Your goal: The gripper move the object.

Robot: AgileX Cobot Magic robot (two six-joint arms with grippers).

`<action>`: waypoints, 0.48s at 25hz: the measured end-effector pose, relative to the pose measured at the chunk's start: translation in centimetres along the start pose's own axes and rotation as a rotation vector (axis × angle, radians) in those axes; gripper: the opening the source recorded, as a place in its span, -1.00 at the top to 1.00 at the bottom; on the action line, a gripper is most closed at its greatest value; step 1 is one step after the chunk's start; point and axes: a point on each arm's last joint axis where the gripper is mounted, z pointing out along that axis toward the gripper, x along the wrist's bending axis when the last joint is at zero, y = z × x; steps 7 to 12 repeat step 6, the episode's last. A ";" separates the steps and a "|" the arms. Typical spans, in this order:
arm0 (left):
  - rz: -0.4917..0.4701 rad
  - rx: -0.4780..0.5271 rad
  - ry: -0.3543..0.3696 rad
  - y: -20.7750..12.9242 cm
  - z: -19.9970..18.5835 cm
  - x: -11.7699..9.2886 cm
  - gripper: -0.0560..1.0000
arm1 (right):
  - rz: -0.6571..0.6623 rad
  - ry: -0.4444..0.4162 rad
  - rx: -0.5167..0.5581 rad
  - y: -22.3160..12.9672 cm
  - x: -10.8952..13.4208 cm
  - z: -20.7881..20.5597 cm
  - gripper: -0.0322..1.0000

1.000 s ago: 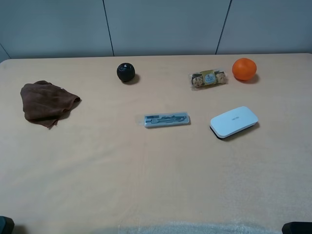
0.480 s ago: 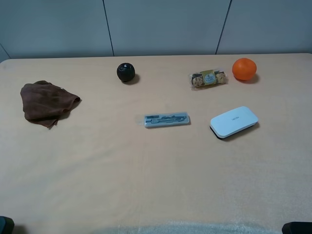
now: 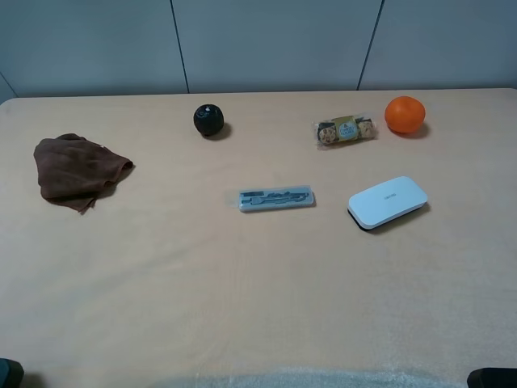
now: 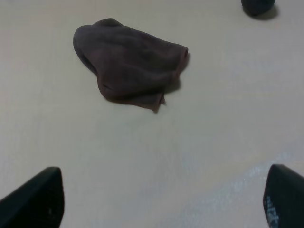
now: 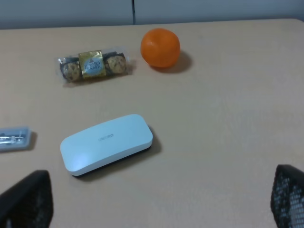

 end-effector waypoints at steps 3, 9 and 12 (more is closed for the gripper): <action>0.000 0.000 0.000 0.0 0.0 0.0 -0.71 | 0.000 0.000 0.000 0.0 0.0 0.0 -0.41; 0.000 0.000 0.000 0.0 0.0 0.0 -0.71 | 0.000 0.001 0.000 0.0 0.0 0.0 -0.41; 0.000 0.000 0.000 0.0 0.0 0.0 -0.71 | 0.000 0.001 0.000 0.0 0.0 0.0 -0.41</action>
